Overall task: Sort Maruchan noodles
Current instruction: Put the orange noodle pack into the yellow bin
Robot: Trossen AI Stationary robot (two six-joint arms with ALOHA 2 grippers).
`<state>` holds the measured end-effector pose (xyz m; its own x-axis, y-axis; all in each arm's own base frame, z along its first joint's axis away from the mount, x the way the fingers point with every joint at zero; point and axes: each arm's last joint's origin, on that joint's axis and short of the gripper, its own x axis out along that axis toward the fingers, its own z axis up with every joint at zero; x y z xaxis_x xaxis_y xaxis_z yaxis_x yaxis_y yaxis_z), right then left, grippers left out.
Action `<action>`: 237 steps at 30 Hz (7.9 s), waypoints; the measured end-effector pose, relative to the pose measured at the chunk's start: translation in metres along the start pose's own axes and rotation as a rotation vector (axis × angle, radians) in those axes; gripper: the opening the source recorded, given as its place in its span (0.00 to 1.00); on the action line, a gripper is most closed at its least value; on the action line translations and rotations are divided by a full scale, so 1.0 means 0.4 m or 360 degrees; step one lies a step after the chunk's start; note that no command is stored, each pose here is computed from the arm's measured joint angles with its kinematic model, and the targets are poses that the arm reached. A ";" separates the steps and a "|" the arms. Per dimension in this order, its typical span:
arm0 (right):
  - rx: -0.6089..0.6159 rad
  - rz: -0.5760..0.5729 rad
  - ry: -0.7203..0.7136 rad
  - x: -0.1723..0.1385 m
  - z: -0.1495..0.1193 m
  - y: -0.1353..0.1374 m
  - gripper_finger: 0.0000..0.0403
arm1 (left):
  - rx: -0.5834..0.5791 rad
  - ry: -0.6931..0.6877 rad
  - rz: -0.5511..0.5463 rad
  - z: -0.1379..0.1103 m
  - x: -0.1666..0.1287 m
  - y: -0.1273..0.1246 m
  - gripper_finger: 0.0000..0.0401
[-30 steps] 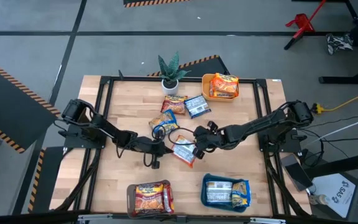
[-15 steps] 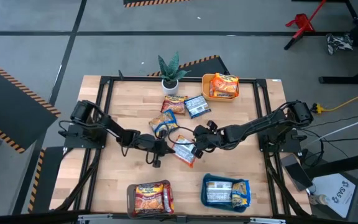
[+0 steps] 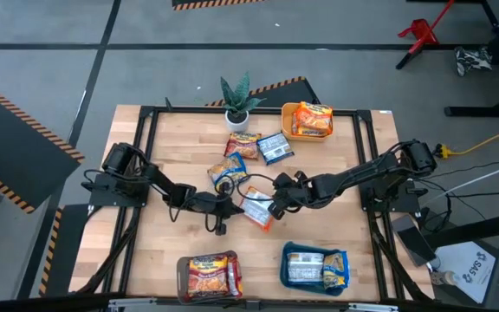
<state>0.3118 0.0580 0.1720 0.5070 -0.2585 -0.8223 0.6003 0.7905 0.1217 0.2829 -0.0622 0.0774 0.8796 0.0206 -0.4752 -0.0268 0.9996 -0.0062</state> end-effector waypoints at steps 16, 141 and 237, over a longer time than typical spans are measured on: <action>0.0279 0.0280 -0.0150 -0.007 0.035 0.034 0.50 | 0.0003 0.0073 0.0042 -0.020 -0.004 -0.003 0.00; -0.0935 0.0069 0.0199 -0.137 0.362 0.002 0.05 | -0.0152 -0.0245 -0.0010 0.230 -0.292 0.055 0.00; 0.1154 -0.0515 0.0015 0.009 0.487 -0.577 0.03 | -0.0108 -0.0212 -0.0009 0.226 -0.318 0.041 0.00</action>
<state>0.2956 -0.2337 0.2494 0.2353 -0.4064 -0.8829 0.9717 0.1174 0.2049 0.2135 -0.0470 0.2174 0.9349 0.0216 -0.3542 -0.0496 0.9963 -0.0703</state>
